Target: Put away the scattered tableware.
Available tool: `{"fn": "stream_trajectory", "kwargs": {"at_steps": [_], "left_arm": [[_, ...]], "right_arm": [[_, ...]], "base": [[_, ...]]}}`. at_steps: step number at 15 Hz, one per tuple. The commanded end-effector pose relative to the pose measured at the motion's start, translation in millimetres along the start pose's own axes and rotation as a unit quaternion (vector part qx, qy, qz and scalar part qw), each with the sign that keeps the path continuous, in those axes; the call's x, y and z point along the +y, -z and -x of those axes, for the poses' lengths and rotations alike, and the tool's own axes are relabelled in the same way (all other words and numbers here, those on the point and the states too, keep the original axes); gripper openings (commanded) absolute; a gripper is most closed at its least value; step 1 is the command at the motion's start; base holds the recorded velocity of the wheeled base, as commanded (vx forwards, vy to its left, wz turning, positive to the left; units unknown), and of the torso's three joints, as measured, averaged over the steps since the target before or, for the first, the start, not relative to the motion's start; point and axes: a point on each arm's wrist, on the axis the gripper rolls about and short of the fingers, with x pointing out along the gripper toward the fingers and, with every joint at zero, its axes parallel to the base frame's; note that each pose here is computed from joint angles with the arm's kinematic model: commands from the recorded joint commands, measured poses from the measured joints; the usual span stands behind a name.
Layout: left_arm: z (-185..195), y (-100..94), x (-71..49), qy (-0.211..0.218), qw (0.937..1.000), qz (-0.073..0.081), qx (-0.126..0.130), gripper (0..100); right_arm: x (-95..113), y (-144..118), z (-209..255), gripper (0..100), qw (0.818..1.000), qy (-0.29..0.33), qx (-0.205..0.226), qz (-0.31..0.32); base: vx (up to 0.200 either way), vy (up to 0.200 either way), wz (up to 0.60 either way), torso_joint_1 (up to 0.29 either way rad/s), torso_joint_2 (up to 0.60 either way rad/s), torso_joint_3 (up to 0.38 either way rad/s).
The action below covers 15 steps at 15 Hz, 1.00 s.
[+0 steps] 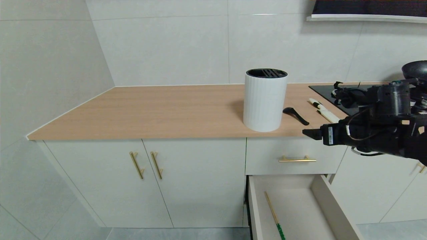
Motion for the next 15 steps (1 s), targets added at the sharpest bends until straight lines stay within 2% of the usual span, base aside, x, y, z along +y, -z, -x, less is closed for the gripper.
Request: {"fn": "stream_trajectory", "kwargs": {"at_steps": [1, 6, 9, 15], "left_arm": [[0, 0.0, 0.0, 0.000, 1.0000, 0.000, 0.000, 100], [0, 0.0, 0.0, 0.000, 1.0000, 0.000, 0.000, 100], [0, -0.1, 0.0, 0.000, 1.0000, 0.000, -0.001, 100], [0, 0.0, 0.0, 0.000, 1.0000, 0.000, 0.000, 100]], "right_arm": [[-22, -12, -55, 100, 1.000, 0.017, -0.009, 0.001], [-38, -26, -102, 100, 0.998, -0.038, -0.029, 0.036], [-49, -9, -126, 100, 0.998, -0.032, -0.012, 0.048], [-67, 0, -161, 100, 0.999, -0.012, -0.015, 0.044]], "base": [[0.000, 0.000, 0.00, 0.000, 0.00, 0.000], [0.000, 0.000, 0.00, 0.000, 0.00, 0.000], [0.000, 0.000, 0.00, 0.000, 0.00, 0.000], [0.000, 0.000, 0.00, 0.000, 0.00, 0.000]]}}
